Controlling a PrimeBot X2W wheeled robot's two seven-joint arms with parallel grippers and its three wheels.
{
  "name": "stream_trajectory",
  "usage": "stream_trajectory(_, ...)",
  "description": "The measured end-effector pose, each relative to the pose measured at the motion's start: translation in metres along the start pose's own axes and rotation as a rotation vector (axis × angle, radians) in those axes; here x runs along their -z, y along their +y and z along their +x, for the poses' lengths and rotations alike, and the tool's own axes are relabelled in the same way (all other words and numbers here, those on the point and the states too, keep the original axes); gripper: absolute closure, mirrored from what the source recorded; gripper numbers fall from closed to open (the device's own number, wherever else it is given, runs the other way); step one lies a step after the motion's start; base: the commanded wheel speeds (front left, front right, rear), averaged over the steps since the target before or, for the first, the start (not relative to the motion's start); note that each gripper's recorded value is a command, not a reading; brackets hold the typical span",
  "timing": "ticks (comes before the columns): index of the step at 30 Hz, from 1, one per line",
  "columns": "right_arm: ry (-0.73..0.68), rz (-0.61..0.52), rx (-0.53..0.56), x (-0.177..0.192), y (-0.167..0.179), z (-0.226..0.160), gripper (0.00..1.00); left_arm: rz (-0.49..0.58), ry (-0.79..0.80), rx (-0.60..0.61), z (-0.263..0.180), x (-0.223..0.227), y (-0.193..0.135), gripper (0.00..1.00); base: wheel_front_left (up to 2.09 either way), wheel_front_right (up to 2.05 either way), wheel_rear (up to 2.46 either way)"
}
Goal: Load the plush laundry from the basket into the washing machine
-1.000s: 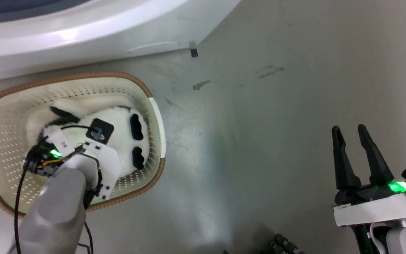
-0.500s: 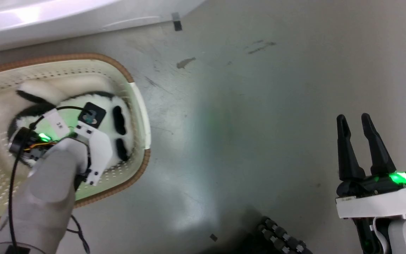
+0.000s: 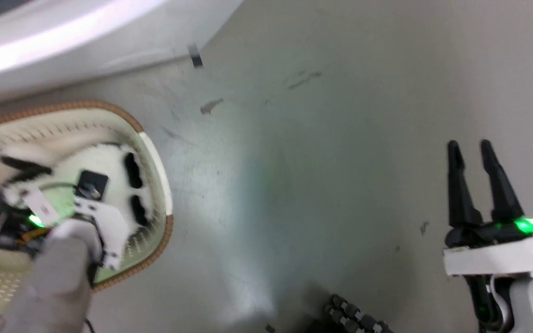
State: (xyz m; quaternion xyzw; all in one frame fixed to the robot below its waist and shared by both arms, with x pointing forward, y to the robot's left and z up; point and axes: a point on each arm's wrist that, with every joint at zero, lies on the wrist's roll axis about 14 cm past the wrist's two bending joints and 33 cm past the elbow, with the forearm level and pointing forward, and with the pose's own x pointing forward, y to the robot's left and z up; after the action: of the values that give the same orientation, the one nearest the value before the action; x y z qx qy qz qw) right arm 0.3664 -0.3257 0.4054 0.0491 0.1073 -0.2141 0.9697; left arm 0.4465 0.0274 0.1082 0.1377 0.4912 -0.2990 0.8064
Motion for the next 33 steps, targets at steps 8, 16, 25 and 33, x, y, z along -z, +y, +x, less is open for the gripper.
stream_trajectory(8, -0.078, 0.001, 0.002, -0.027, -0.009, -0.025, 0.00, -0.071, -0.164, -0.029, -0.060, -0.022, -0.016, 1.00, 0.00, 0.00, 0.00)
stream_trajectory(16, -0.225, 0.045, -0.082, -0.068, 0.004, -0.057, 0.00, -0.077, -0.463, -0.133, -0.171, -0.057, -0.024, 1.00, 0.00, 0.00, 0.00)
stream_trajectory(25, -0.319, 0.096, -0.183, -0.095, 0.031, -0.067, 0.00, -0.016, -0.761, -0.244, -0.262, -0.091, -0.025, 1.00, 0.00, 0.00, 0.00)
stream_trajectory(33, -0.331, 0.093, -0.197, -0.098, 0.034, -0.072, 0.00, 0.044, -1.013, -0.321, -0.323, -0.144, -0.018, 1.00, 0.00, 0.00, 0.00)
